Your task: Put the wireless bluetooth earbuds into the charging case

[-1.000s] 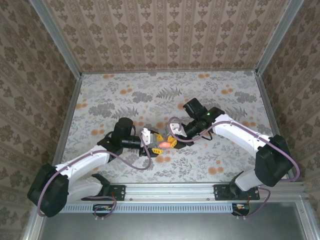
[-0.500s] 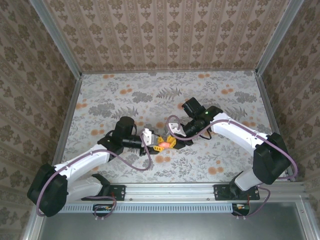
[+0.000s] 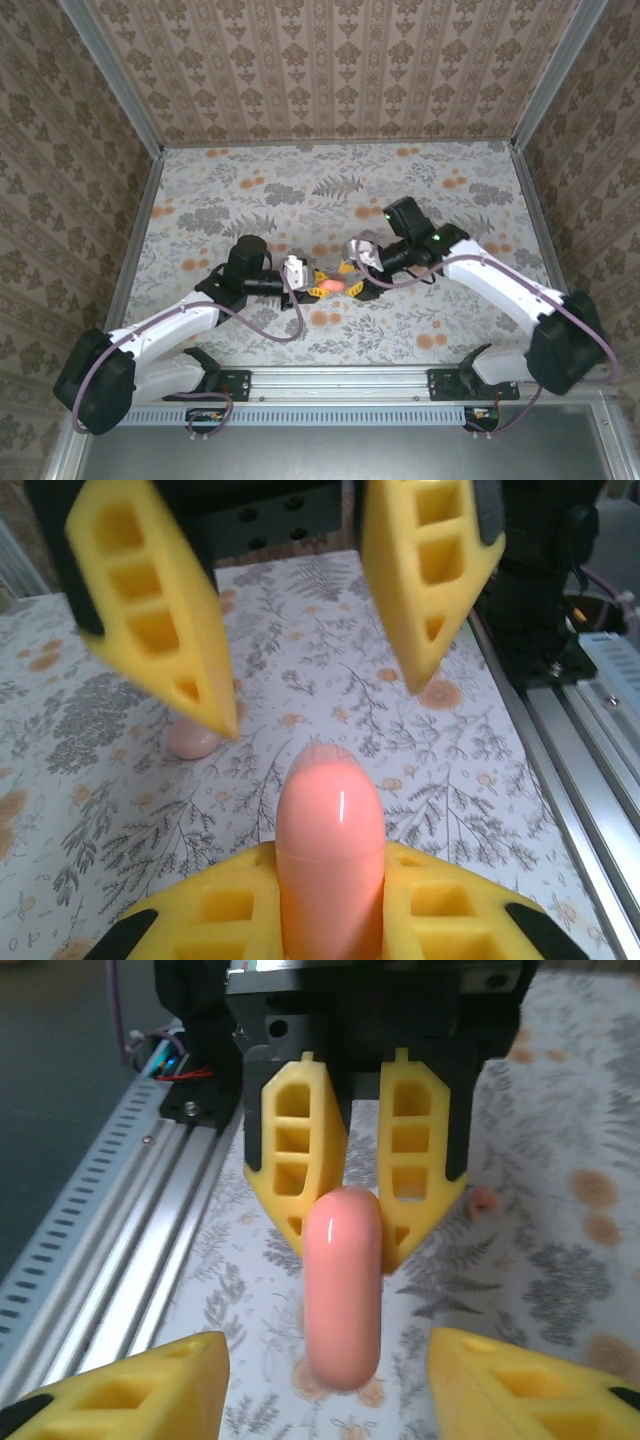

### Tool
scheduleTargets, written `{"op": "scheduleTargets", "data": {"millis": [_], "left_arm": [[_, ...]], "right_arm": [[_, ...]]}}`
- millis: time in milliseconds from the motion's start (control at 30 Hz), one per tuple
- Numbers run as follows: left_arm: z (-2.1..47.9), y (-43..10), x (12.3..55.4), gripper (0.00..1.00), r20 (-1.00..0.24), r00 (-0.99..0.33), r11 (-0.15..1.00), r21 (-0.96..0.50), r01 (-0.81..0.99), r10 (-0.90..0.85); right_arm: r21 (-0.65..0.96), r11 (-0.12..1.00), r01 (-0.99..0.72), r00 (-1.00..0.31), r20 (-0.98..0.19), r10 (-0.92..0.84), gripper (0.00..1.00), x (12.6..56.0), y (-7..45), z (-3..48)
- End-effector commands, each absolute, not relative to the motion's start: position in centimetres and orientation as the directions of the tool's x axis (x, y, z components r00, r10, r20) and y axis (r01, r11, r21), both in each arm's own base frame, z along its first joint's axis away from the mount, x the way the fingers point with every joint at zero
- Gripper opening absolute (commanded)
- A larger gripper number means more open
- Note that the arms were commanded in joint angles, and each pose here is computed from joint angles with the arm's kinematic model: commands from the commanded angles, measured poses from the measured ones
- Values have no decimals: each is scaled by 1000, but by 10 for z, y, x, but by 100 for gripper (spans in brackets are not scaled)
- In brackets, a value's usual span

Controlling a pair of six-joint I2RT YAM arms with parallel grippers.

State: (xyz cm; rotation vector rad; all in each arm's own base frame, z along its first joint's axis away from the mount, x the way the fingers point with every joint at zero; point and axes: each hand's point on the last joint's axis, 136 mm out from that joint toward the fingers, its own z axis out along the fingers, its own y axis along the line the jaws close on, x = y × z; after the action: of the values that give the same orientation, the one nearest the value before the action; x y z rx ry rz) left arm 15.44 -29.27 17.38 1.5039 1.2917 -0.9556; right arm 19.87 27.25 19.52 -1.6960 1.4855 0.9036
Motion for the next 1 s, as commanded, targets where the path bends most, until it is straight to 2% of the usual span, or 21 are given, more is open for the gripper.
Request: {"op": "scheduleTargets", "data": {"millis": [0,133,233,400,967], "left_arm": [[189,-296,162,10,-975,120,31,128,991,186],[186,-297,164,10,-989,63,55,70,996,134],[186,-299,162,10,-994,54,42,58,997,97],[189,-302,162,9,-998,43,24,44,999,56],[199,-305,160,9,-999,37,-8,37,999,32]], "right_arm": [[-117,19,-993,99,-907,-409,60,208,270,212],[-147,122,-982,100,-939,-328,69,209,263,216],[-122,147,-982,74,-952,-297,72,209,263,215],[-45,129,-991,9,-963,-271,72,210,270,217],[-30,136,-990,-10,-959,-282,69,229,281,212]]}}
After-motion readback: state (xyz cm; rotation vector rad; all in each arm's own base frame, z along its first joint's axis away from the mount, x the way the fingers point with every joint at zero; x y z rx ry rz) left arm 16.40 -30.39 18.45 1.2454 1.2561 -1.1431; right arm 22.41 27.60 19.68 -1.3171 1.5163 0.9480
